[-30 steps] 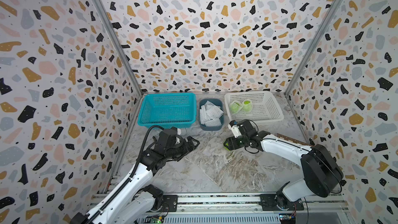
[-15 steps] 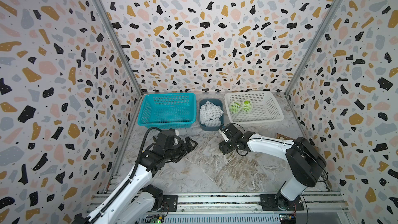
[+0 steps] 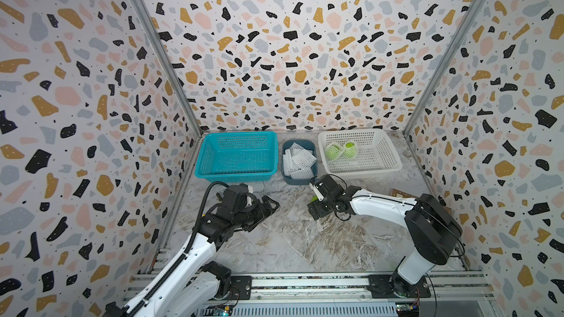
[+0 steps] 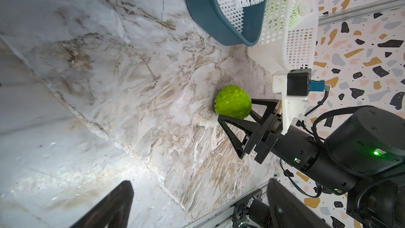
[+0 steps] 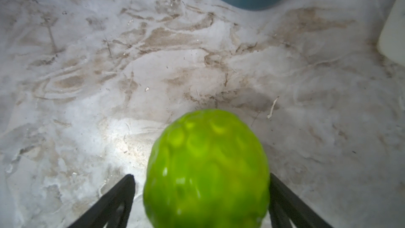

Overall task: Sleeve custard apples in foam nets
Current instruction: Place the custard apple at the center of the board.

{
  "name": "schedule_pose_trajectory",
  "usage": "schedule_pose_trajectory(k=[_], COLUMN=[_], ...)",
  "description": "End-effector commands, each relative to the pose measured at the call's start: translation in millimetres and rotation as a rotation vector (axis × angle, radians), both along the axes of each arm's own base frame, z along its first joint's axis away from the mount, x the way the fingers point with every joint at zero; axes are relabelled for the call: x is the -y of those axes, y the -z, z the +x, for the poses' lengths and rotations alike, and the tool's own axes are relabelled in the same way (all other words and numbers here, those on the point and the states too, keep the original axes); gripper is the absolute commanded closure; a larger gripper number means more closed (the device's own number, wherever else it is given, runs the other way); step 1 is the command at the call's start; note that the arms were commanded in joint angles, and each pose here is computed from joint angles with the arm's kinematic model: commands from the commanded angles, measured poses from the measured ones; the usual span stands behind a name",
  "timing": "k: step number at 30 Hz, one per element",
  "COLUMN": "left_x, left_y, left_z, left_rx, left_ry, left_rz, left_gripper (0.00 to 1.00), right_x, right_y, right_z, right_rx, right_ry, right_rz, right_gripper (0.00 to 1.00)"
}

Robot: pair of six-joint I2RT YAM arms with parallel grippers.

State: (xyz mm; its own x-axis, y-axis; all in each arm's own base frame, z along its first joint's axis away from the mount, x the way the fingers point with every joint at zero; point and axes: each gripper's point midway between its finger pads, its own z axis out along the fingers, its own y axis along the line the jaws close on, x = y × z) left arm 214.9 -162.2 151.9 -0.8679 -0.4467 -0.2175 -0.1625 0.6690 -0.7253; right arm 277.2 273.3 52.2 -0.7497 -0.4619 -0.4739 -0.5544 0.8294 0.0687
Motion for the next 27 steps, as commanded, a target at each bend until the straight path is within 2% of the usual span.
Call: schedule_pose_trajectory(k=[1,8,15,22,27], left_x=[1.1,0.2,-2.0,10.0,25.7], left_y=[-1.4,-2.2,-10.4,-24.2,-37.5], left_z=[1.8,1.9,5.6,23.0,54.7], left_rx=[0.012,0.011,0.034,0.055,0.075], left_ry=[0.001,-0.005,-0.007,0.049,0.109], left_rz=[-0.014,-0.012,0.010,0.027,0.068], left_gripper=[0.06,0.07,0.08,0.24,0.37], right_x=[-2.0,-2.7,3.6,17.7,38.2], right_y=[-24.7,-39.9,-79.9,-119.6,-128.3], right_z=[3.8,2.5,0.8,-14.0,-25.8], right_rx=[0.045,0.072,0.148,0.252,0.261], right_ry=[0.001,-0.005,0.009,0.016,0.042], right_rz=[0.027,0.062,0.137,0.303,0.415], right_gripper=[0.07,0.07,0.08,0.14,0.24])
